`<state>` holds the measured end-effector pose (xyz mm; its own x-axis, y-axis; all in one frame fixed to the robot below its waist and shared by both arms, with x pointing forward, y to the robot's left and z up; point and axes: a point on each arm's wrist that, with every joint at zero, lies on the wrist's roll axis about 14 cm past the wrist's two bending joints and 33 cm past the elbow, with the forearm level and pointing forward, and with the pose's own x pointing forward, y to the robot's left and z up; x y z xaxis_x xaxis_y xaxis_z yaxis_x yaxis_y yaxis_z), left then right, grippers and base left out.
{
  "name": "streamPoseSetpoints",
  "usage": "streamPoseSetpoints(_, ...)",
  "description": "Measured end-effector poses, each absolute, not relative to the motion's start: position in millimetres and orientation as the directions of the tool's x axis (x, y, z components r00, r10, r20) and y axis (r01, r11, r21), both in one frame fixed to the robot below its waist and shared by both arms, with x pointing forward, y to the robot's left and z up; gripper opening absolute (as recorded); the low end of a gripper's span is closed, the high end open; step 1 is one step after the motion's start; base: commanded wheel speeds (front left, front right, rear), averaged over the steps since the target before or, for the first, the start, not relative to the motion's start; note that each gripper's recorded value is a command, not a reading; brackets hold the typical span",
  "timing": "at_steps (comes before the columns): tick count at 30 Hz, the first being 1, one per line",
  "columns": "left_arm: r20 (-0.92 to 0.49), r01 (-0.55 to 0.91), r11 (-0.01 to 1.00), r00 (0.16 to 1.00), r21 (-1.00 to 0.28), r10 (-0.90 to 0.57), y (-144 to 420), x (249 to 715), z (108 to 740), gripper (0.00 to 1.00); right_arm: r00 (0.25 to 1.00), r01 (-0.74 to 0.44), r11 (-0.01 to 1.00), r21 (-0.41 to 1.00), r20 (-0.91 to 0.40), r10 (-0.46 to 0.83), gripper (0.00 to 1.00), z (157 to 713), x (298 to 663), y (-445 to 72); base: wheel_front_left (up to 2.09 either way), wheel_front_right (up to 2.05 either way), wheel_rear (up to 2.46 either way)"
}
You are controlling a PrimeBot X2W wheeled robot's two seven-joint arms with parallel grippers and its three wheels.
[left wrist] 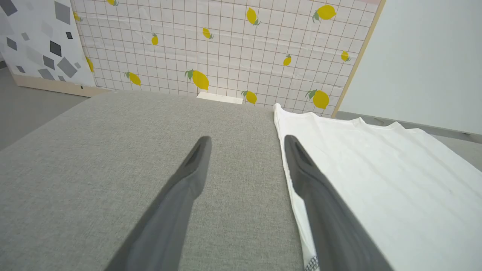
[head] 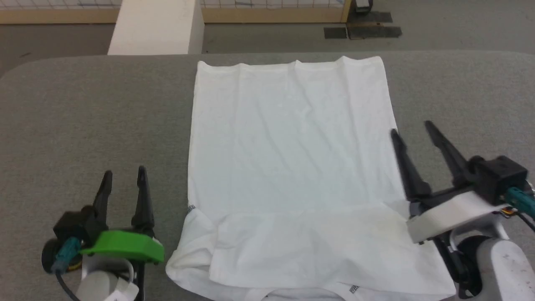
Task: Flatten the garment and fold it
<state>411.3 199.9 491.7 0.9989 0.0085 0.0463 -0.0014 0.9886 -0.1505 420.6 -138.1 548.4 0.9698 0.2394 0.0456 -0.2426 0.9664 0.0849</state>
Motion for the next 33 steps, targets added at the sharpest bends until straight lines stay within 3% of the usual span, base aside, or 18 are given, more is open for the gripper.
streamPoseSetpoints(6,0.082,0.114,0.988,0.991,-0.099,-0.106,177,457,510,1.0,0.996,-0.086,0.994,0.068,0.008,0.086,1.0,524,424,-189,0.0,0.0,0.0)
streamPoseSetpoints(14,-0.006,0.267,0.964,0.964,0.002,-0.267,147,539,512,1.0,0.997,-0.021,0.998,0.053,-0.067,0.025,1.0,487,440,-211,0.0,0.0,0.0)
streamPoseSetpoints(23,-0.303,0.27,0.963,0.916,-0.021,-0.264,149,634,473,1.0,0.995,-0.015,0.998,0.063,-0.102,0.021,1.0,457,464,-214,0.0,0.0,0.0)
streamPoseSetpoints(33,-0.644,0.178,0.981,0.742,-0.076,-0.184,139,668,395,1.0,0.983,0.056,0.997,0.054,-0.178,-0.045,1.0,423,456,-234,0.0,0.0,0.0)
